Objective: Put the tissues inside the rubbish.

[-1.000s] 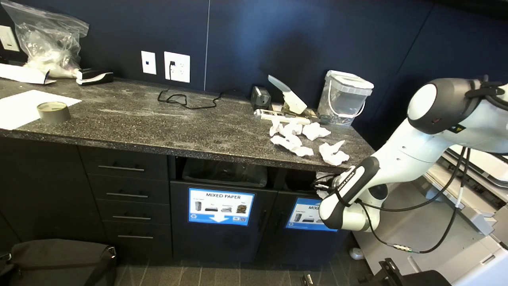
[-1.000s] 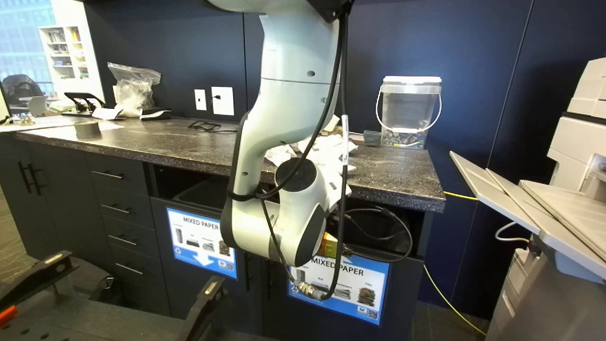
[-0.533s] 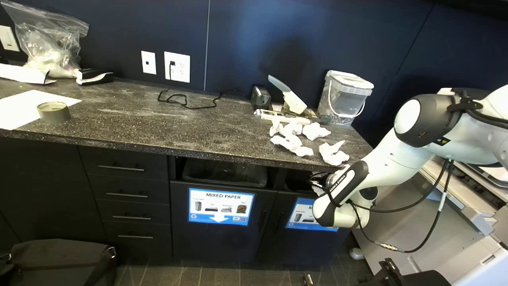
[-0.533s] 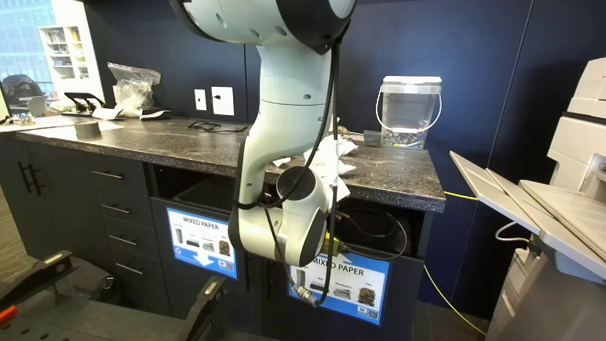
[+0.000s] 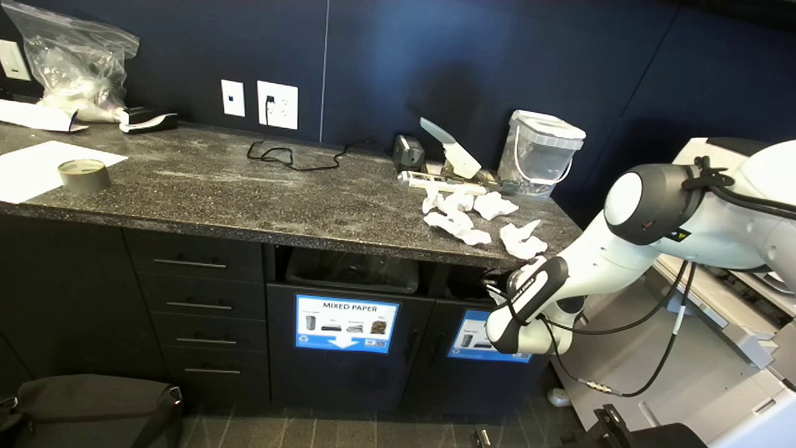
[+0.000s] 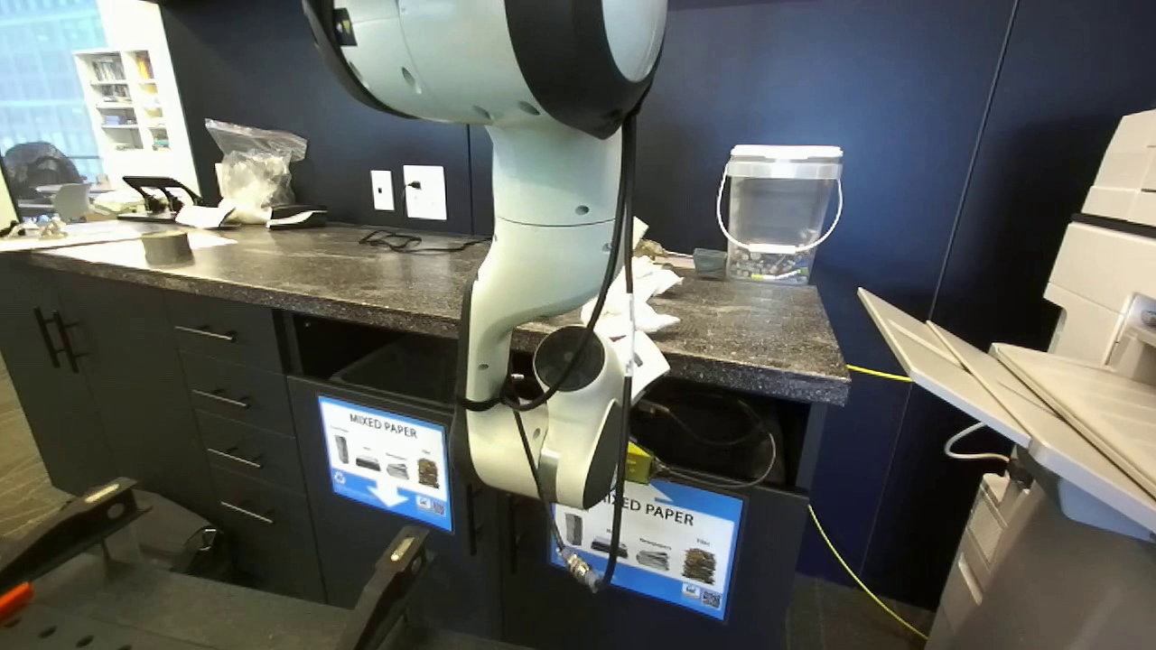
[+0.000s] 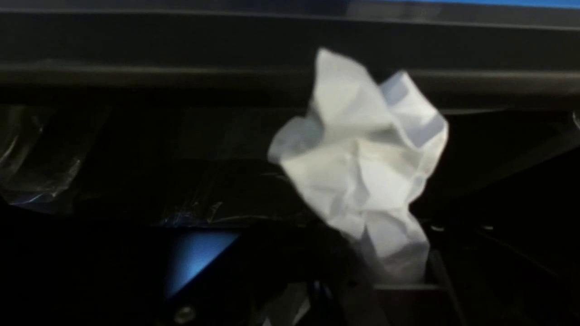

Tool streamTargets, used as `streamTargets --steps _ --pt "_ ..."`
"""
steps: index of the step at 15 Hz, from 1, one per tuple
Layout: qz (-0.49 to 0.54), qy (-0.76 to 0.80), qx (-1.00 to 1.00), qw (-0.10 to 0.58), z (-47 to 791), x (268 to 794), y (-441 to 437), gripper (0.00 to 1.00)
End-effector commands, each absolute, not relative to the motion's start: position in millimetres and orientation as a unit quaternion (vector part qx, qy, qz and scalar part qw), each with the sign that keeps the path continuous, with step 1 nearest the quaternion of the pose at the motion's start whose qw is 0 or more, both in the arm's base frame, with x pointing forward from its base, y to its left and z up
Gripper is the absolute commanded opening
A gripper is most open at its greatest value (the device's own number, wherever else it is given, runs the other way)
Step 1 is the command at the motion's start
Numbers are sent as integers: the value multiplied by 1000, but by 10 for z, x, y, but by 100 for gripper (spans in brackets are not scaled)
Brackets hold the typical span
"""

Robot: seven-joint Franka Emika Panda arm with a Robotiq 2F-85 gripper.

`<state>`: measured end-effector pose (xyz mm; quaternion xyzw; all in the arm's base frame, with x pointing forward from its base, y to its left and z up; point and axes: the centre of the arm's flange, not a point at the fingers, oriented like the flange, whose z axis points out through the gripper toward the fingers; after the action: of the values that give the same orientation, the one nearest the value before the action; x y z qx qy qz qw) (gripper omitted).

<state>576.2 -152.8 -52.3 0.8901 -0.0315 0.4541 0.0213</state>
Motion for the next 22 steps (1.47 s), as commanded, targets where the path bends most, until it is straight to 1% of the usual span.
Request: streamTargets --steps 1,2,3,4,6,9,12,13,19,22 --pt "459 -34 887 18 -617 5909 -1565 12" --pt "459 -29 888 19 -606 5907 -1555 38" --pt "457 -24 889 21 -603 5911 -1546 37" --pt "455 -22 890 21 -604 5913 -1535 40" --pt "449 -17 893 22 -609 5917 -1530 54" --pt "441 -13 897 25 -623 5901 -1514 78" --pt "418 -1 908 36 -600 5812 -1482 99" --pt "413 3 910 42 -601 5794 -1473 100" --pt "402 9 914 61 -539 5643 -1438 100" --pt "400 -5 914 71 -426 5486 -1368 100"
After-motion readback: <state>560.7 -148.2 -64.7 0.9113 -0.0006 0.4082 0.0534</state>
